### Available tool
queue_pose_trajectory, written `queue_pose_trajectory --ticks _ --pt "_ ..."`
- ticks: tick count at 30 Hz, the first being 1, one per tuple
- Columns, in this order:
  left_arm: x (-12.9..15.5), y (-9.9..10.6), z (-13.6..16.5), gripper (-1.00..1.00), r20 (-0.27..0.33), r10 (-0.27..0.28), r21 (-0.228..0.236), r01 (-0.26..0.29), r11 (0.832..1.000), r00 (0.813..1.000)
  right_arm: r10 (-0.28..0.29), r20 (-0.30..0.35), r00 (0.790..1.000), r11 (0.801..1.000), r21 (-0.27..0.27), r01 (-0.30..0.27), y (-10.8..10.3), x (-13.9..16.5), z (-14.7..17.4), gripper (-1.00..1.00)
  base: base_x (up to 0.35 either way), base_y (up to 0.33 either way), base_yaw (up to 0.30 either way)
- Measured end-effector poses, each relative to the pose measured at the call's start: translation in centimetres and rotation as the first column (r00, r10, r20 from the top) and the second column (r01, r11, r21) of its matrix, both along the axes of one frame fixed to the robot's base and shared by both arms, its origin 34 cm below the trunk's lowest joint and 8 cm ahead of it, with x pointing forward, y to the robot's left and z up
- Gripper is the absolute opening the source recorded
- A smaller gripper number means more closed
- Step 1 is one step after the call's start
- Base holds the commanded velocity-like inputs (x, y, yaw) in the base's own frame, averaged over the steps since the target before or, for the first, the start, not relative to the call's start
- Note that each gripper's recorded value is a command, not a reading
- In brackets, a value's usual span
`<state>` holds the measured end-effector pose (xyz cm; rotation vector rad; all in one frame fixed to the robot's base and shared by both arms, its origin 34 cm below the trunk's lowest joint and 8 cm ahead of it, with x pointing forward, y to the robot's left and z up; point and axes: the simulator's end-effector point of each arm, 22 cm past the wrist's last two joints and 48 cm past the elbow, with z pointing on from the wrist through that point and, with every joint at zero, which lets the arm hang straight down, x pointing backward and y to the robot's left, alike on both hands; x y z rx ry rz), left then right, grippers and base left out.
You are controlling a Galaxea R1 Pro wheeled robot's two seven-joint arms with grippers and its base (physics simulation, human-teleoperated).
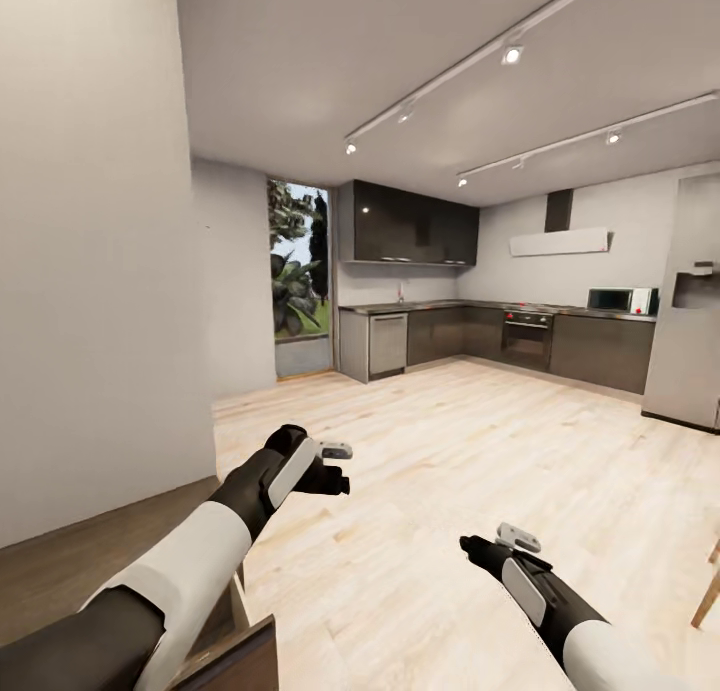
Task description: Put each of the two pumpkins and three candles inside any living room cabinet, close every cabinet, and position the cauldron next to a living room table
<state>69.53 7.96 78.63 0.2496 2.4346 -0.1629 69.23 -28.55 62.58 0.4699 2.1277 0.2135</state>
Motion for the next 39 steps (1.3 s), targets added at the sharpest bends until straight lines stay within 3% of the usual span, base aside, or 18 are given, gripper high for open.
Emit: queue_pose_trajectory --ticks 7,18,39 --pt "-0.1 -0.1 0.5 1.00 0.004 -0.004 -0.004 0.004 1.000 1.000 -0.005 0.004 1.000 1.000 0.001 0.005 -0.3 0.0 0.5 1.00 -0.047 -0.056 -0.268" --pt "0.2 -0.1 3.2 1.00 0.009 -0.004 -0.004 0.004 1.000 1.000 -0.058 0.013 0.998 0.997 0.047 0.057 -1.8 0.4 3.3 1.00 -0.004 -0.005 -0.268" --pt "0.4 0.0 7.8 1.00 0.010 -0.004 0.004 0.004 1.000 1.000 -0.065 0.021 0.998 0.997 0.049 0.064 -1.9 0.9 8.2 1.00 0.000 0.000 -0.269"
